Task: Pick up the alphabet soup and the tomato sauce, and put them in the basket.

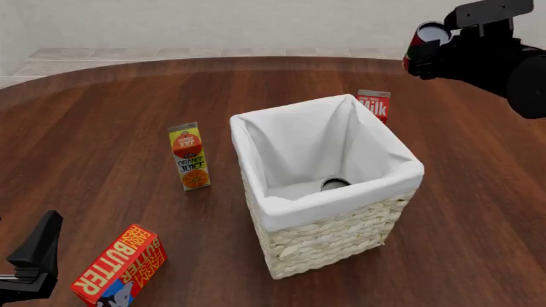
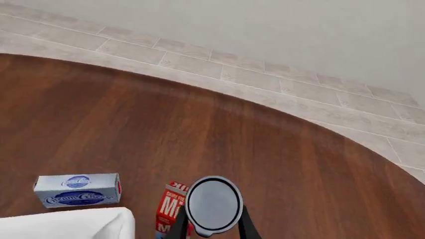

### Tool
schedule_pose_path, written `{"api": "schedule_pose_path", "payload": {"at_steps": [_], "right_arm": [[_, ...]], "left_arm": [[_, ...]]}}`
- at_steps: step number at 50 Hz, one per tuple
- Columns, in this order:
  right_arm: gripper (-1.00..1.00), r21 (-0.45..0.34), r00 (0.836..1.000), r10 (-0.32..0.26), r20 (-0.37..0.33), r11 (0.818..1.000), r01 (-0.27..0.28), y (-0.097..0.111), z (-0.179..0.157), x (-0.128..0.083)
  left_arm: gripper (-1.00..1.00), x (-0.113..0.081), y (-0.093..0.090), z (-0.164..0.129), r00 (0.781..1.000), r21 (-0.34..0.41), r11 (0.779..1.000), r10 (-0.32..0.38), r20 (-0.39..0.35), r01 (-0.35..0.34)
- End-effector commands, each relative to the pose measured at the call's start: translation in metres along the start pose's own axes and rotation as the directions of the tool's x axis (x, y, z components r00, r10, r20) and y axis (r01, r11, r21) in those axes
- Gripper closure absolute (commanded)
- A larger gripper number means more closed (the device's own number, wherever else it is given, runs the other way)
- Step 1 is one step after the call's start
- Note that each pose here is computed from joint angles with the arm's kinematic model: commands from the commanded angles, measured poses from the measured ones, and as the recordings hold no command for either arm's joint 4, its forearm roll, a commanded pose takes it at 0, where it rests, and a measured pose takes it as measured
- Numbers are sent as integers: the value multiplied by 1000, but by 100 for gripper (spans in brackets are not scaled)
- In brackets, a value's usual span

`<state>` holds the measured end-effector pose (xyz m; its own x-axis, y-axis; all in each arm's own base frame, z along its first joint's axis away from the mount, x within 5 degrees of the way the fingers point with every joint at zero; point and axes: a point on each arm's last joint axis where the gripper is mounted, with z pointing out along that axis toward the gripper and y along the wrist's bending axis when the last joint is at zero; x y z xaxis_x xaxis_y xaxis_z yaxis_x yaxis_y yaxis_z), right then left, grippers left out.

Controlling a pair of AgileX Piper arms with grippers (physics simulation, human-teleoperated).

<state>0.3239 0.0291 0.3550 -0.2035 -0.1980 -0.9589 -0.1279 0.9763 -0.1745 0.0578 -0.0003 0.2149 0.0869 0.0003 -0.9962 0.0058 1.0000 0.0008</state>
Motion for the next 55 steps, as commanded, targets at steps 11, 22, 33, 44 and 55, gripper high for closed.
{"api": "schedule_pose_path", "payload": {"at_steps": [11, 22, 33, 44, 55], "right_arm": [[100, -105, 998, -15, 57, 994, 21, 32, -24, -25], [100, -158, 998, -22, 58, 987, 31, 47, -33, -28], [100, -225, 997, -35, 61, 973, 48, 66, -42, -33], [100, -282, 997, -43, 68, 958, 61, 82, -49, -37], [100, -332, 997, -54, 51, 941, 68, 96, -56, -35]], "left_arm": [[-100, 0, 0, 0, 1000, 0, 1000, 0, 0, 0], [-100, 0, 0, 0, 1000, 0, 1000, 0, 0, 0], [-100, 0, 0, 0, 1000, 0, 1000, 0, 0, 0], [-100, 0, 0, 0, 1000, 0, 1000, 0, 0, 0], [-100, 0, 0, 0, 1000, 0, 1000, 0, 0, 0]]}}
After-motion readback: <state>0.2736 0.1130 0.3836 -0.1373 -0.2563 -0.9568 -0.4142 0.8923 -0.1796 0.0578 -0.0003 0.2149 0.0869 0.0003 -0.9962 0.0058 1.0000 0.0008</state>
